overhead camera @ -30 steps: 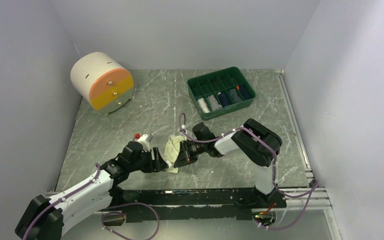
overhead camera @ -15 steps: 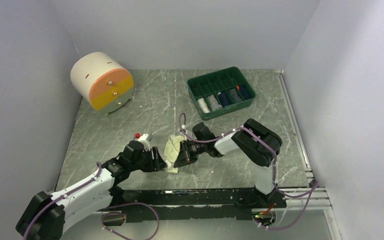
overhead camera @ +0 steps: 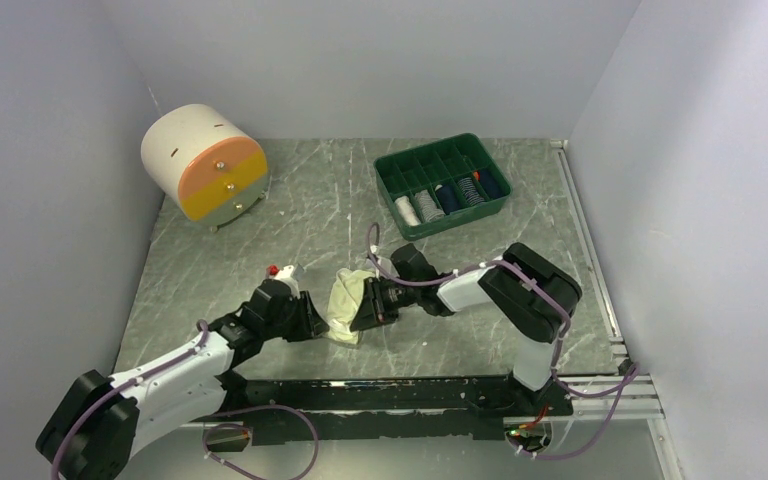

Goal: Roll the underwear
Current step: Roll the underwear to the center of the board.

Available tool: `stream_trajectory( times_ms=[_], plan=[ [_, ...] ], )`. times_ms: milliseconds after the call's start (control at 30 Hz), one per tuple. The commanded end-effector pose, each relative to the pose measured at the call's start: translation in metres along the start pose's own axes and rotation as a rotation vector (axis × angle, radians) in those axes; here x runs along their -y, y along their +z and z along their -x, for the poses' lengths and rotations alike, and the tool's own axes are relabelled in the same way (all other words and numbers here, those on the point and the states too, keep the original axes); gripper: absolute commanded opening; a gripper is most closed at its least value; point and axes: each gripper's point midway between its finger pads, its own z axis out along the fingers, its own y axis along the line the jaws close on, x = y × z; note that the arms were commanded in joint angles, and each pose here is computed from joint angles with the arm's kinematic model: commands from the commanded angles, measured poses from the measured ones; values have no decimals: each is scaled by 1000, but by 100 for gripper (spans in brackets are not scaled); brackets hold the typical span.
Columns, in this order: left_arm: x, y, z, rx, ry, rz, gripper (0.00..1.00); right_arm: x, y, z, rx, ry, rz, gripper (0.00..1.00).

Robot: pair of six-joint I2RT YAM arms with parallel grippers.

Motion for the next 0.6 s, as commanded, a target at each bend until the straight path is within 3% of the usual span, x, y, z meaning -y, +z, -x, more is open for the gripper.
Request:
stream_trajectory(
  times_ms=[0,267,567],
  plan=[
    [-19,2,-16,-58,-9,78,36,-15,-10,12,72,-46,23,29],
    [-23,2,-22,-71,-29,86,34,-22,-15,11,95,-100,22,51],
    [-25,1,-25,-74,-56,96,33,-32,-3,18,180,-412,-167,53]
  ],
)
